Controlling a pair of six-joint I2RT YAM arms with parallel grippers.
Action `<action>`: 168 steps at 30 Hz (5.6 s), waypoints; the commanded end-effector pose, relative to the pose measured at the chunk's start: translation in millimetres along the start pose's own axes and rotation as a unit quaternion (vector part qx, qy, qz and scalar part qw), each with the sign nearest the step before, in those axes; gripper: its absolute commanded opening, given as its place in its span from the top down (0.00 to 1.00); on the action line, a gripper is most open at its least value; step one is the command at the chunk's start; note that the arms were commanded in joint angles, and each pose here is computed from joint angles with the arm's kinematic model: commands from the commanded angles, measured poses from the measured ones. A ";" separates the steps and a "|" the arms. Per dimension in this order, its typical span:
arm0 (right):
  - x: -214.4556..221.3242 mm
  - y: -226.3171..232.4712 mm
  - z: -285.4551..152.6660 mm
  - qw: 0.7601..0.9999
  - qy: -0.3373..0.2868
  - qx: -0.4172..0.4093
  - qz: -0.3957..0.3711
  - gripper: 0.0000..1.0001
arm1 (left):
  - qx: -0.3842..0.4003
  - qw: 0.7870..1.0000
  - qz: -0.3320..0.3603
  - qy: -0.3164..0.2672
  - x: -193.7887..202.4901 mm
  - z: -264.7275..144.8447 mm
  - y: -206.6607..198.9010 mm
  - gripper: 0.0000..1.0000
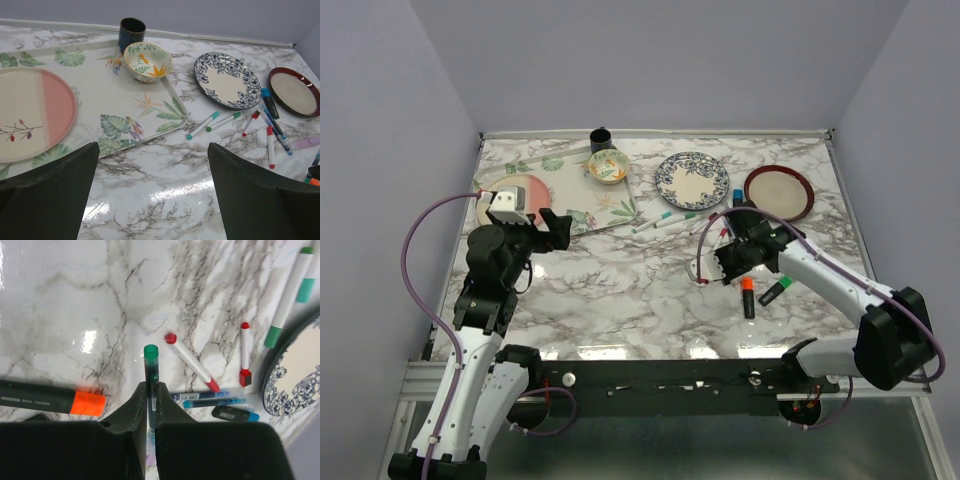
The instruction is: Open the pen caps
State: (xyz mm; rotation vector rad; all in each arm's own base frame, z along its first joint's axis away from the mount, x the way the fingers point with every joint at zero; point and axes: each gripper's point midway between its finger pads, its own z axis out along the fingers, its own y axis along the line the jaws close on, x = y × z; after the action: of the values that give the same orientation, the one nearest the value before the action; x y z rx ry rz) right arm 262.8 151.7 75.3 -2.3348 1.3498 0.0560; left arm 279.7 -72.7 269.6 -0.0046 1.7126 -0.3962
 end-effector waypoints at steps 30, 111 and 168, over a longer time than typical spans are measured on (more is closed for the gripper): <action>-53.9 -75.1 -129.7 0.601 -0.426 0.161 0.657 0.99 | 0.283 0.921 -0.186 0.195 140.6 -3.0 -197.9 0.01; -50.6 -70.4 65.7 0.664 -0.125 0.003 0.737 0.99 | -0.325 0.899 -0.218 0.199 251.3 -12.2 54.8 0.80; 73.4 11.3 -8.3 0.964 0.001 0.058 0.260 0.24 | -0.021 0.981 0.107 0.162 69.1 -3.0 -24.1 0.01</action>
State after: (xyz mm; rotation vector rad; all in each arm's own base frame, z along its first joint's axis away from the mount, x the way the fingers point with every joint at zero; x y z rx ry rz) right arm 270.8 104.6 74.6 -1.6022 1.9685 0.3059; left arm 259.1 -120.9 241.0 0.1267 1.9987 -0.2994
